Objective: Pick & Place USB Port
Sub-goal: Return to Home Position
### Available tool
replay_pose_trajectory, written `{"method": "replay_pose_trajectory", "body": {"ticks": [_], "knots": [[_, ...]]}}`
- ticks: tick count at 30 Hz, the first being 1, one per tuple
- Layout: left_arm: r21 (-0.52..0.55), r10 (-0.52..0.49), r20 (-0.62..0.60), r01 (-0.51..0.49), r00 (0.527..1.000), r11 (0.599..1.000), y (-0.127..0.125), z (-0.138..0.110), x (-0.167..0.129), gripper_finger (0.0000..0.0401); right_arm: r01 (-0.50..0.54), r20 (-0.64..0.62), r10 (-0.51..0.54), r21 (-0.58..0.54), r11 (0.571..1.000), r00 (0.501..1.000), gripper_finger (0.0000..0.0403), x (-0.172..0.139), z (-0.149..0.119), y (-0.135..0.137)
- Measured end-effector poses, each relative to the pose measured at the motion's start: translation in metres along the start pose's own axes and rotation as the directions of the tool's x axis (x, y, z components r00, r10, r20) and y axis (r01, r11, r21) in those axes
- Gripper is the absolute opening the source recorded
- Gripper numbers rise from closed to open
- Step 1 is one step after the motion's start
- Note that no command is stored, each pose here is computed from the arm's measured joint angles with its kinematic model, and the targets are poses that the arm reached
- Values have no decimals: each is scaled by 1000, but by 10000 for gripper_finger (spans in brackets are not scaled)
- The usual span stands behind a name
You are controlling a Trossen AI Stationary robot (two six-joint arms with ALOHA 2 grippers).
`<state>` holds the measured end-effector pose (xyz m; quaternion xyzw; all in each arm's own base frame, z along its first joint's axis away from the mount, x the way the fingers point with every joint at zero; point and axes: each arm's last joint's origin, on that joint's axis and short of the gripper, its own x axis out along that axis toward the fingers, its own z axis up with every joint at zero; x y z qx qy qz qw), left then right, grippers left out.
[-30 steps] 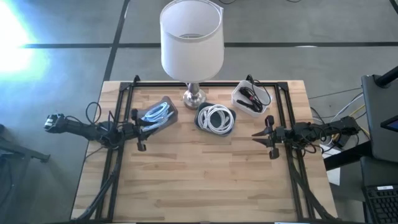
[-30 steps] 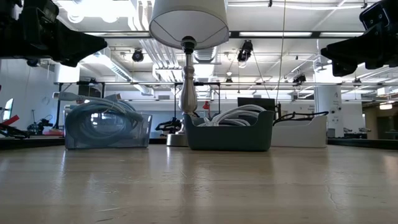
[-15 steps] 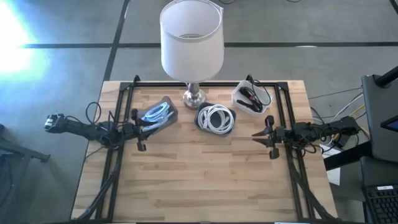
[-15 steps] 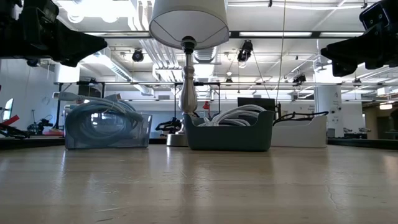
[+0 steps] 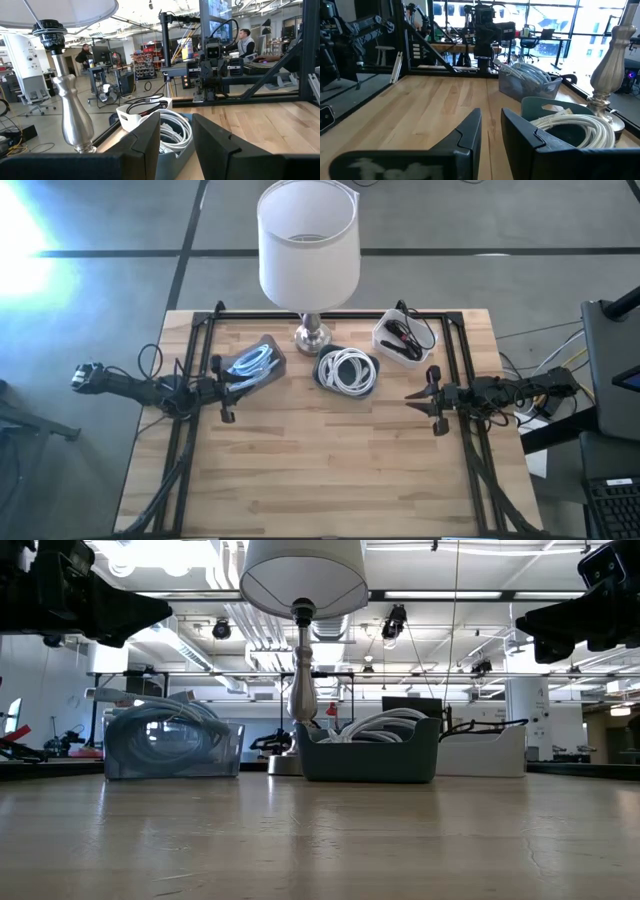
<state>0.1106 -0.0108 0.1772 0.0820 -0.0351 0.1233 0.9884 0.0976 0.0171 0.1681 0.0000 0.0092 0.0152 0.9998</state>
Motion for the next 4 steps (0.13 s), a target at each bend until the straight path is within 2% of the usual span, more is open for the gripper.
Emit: {"method": "replay_pose_trajectory", "body": {"ticks": [4], "knots": [[0, 0, 0, 0, 1000, 1000, 0, 0, 0, 117, 0, 0, 0, -7, 1000, 1000, 68, 0, 0, 0]]}}
